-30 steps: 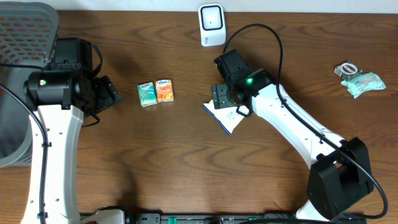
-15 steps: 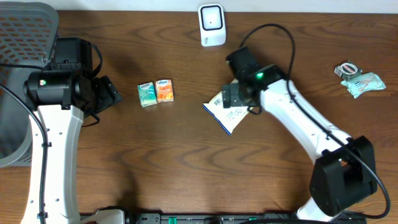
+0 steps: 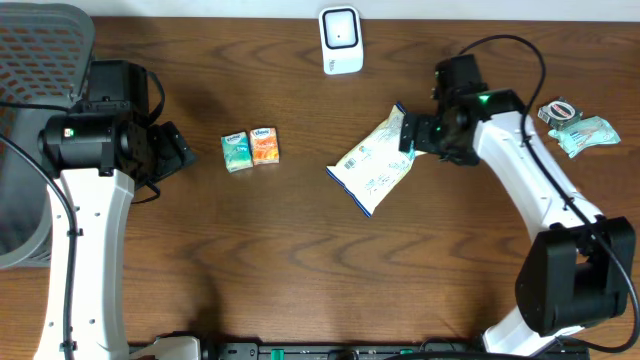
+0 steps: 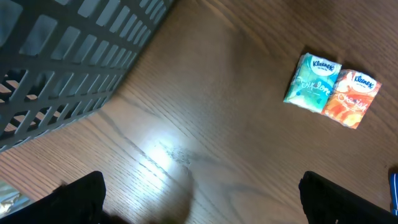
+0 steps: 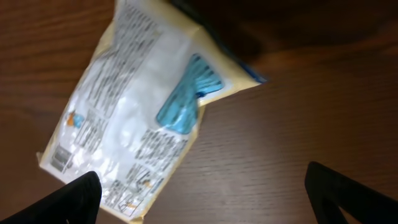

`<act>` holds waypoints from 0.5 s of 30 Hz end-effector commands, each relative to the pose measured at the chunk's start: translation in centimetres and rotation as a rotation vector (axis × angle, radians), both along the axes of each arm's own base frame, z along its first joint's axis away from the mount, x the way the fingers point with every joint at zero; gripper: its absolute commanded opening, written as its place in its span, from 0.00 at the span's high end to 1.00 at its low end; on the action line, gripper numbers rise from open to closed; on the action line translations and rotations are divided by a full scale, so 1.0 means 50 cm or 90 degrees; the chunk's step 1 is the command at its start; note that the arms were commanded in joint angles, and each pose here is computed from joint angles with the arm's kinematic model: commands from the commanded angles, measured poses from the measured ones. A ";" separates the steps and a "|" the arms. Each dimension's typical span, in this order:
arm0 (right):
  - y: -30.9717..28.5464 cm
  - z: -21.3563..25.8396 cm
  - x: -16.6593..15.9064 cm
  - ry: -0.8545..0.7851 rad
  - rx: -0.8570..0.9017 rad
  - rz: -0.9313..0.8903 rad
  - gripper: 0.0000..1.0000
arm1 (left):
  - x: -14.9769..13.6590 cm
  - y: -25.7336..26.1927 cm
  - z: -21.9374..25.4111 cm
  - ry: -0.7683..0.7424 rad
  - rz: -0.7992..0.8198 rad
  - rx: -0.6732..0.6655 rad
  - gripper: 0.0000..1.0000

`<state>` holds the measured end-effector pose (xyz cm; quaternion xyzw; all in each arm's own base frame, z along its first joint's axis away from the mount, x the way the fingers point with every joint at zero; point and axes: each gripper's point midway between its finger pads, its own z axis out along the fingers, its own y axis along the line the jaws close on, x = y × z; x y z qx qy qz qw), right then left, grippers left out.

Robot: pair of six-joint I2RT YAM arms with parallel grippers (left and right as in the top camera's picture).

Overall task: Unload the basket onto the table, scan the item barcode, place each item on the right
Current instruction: 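Release the cream packet on the table and move the right gripper right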

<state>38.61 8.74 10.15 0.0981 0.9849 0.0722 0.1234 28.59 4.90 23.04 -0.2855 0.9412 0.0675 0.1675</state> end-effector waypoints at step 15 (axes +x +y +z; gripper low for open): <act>-0.052 0.000 0.032 -0.020 0.142 0.012 0.01 | 0.000 0.006 0.000 0.002 0.010 0.004 0.02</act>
